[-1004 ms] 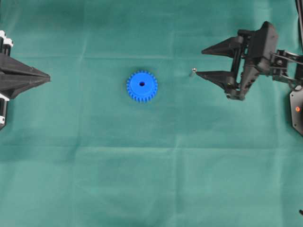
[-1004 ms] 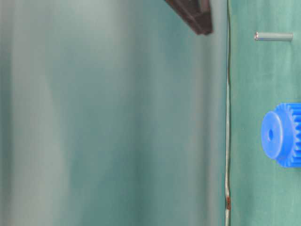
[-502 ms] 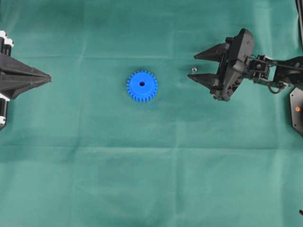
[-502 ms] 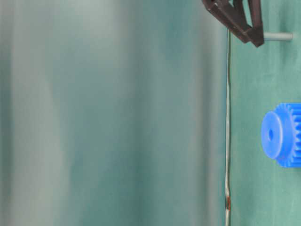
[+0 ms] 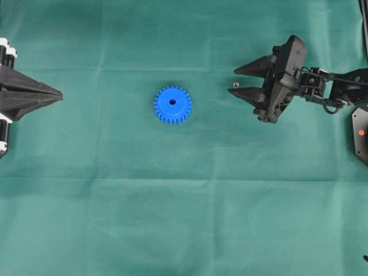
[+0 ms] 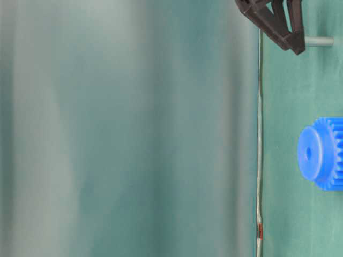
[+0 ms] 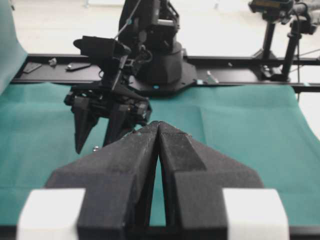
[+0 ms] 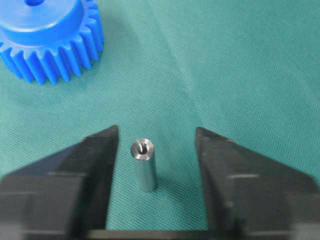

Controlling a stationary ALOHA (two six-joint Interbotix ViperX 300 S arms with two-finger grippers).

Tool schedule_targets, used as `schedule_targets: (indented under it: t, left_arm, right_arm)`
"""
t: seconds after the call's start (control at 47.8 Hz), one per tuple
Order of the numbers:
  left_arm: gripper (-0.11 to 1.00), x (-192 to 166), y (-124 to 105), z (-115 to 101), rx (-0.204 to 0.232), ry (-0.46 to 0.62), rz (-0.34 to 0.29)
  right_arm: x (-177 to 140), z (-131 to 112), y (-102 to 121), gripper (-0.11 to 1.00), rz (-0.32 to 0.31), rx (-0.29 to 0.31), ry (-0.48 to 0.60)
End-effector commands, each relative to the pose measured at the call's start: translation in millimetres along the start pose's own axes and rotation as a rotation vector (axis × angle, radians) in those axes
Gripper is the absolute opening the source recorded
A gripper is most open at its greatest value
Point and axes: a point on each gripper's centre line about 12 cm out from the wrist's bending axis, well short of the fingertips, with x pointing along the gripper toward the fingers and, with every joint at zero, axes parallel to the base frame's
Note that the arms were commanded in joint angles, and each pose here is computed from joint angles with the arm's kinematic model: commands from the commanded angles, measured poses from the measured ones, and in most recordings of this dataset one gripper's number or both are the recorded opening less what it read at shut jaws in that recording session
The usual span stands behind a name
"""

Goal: Insert the shaft placed at a random location into the center hole of the medium gear at another random location.
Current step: 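Lower the open right gripper around the upright silver shaft, then close the right gripper on the shaft and lift it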

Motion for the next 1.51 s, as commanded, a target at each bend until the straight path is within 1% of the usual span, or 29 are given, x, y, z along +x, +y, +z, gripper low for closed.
schedule_targets:
  t: [0.0, 0.021, 0.126, 0.167, 0.586, 0.732, 1.025, 1.192, 1.297, 1.485]
  left_arm:
    - [0.0, 2.2, 0.2, 7.8, 0.0, -0.017, 0.001]
    - [0.0, 2.2, -0.1, 7.8, 0.0, -0.017, 0.0]
    - [0.0, 2.3, -0.1, 7.4, -0.002, -0.014, 0.0]
    - [0.0, 2.3, -0.1, 7.4, -0.002, -0.014, 0.0]
    - [0.0, 2.3, 0.0, 7.2, -0.002, -0.008, 0.0]
    - [0.0, 2.3, 0.0, 6.5, -0.002, -0.006, 0.0]
    - [0.0, 2.1, 0.0, 6.9, -0.008, -0.005, 0.0]
    - [0.0, 2.1, 0.0, 6.4, -0.009, 0.0, 0.0]
    - [0.0, 2.1, 0.0, 6.2, -0.009, 0.002, 0.0]
    - [0.0, 2.3, 0.0, 5.9, -0.009, 0.003, 0.0]
  right_arm:
    - [0.3, 6.1, 0.9, 0.47, 0.009, -0.021, -0.028]
    - [0.6, 6.5, 0.8, 0.4, 0.01, -0.022, -0.028]
    - [0.6, 6.5, 1.8, 0.17, 0.016, -0.03, -0.028]
    - [0.3, 6.0, 1.6, 0.13, 0.017, -0.032, -0.026]
    - [1.5, 9.9, 2.0, 0.13, 0.019, -0.034, -0.034]
    - [-0.5, 21.5, 2.8, 0.13, 0.021, -0.03, -0.04]
    - [-14.8, 58.9, 4.0, 0.13, 0.027, -0.027, -0.043]
    - [-23.1, 76.3, 4.0, 0.13, 0.028, -0.025, -0.039]
    - [-24.9, 81.0, 4.7, 0.13, 0.03, -0.026, -0.023]
    - [-23.4, 79.8, 5.3, 0.13, 0.032, -0.027, -0.009]
